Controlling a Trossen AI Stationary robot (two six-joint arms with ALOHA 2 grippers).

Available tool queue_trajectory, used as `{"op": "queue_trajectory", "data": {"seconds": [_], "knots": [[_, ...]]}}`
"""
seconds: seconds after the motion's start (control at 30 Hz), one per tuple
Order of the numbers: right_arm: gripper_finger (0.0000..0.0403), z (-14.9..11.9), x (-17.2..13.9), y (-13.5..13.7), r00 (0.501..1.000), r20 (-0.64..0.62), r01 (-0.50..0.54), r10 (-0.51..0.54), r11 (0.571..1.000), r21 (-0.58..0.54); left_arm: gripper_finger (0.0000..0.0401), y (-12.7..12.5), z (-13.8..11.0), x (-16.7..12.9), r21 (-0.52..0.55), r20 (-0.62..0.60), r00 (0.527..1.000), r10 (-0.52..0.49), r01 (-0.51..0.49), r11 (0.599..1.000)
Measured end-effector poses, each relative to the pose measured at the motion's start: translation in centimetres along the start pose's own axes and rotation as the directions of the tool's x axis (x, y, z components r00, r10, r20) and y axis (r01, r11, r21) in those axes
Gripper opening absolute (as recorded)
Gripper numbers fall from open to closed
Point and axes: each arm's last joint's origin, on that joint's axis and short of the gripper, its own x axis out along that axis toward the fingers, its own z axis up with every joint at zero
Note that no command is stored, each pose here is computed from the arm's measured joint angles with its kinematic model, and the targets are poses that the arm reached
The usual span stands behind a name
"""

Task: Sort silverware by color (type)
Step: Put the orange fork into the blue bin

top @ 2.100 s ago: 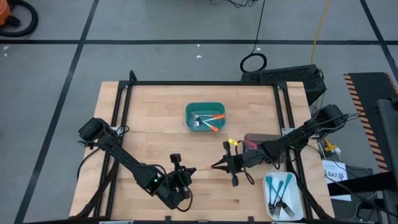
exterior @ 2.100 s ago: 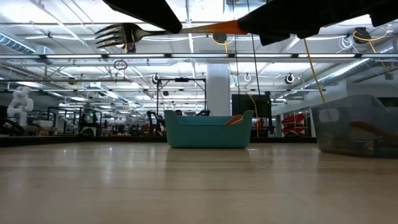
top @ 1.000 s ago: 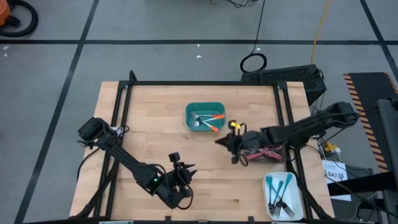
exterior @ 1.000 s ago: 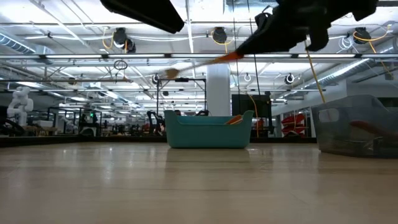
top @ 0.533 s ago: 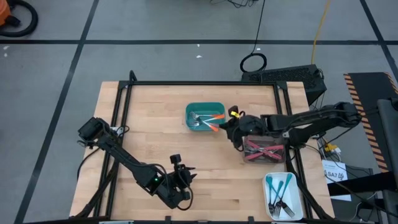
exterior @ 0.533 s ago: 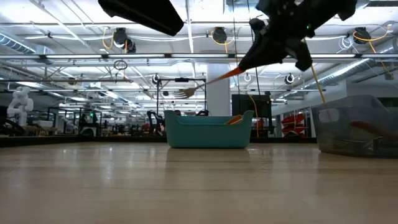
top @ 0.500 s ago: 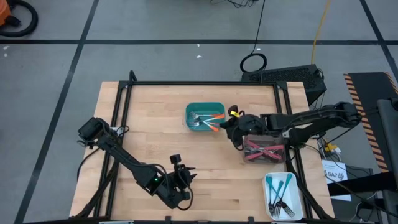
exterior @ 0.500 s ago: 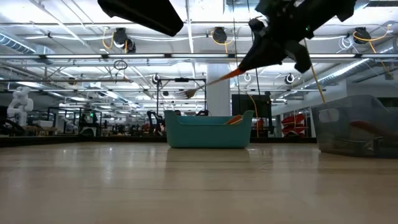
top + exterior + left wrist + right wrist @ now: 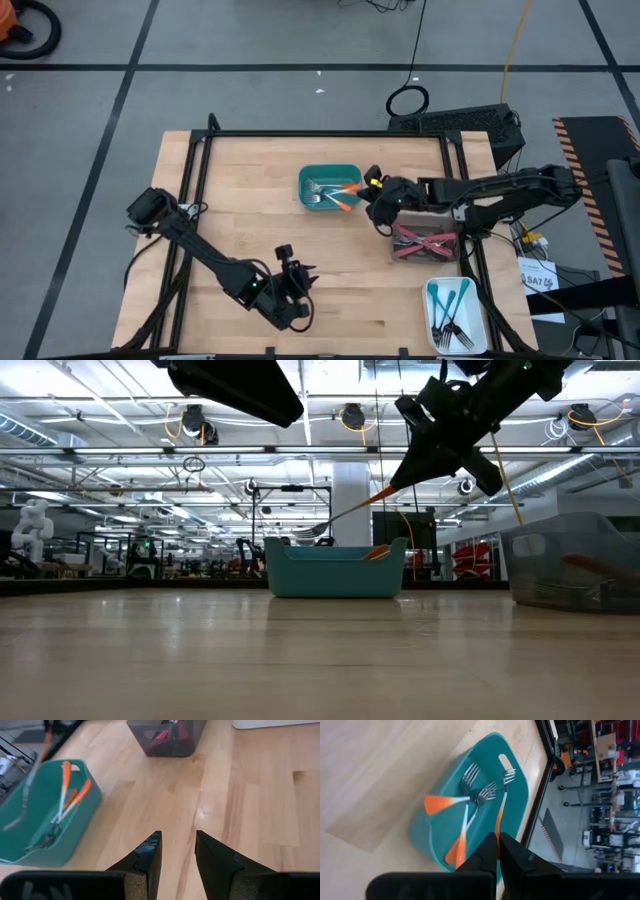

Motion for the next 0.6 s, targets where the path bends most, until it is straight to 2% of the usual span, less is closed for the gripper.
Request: {"op": "queue_trajectory", "data": {"seconds": [0.2,0.37,0.6], "knots": [[0.0003,-0.7,0.2,-0.4,1.000,-0.021,0.005,-0.006,0.998,-0.068,0.0118,0.4,0.4,0.7,-0.032,-0.024,0.999,-0.046,0.045,0.998],[0.0003,-1.2,0.5,-0.6,0.999,0.019,-0.025,0.027,0.996,-0.091,0.0118,0.8,0.6,1.1,-0.040,-0.026,0.999,-0.040,0.039,0.998],[0.0004,-1.9,1.3,-0.6,0.999,-0.019,-0.042,0.040,0.994,-0.105,0.0118,1.1,0.7,1.4,-0.046,-0.025,0.999,-0.032,0.031,0.998]]}}
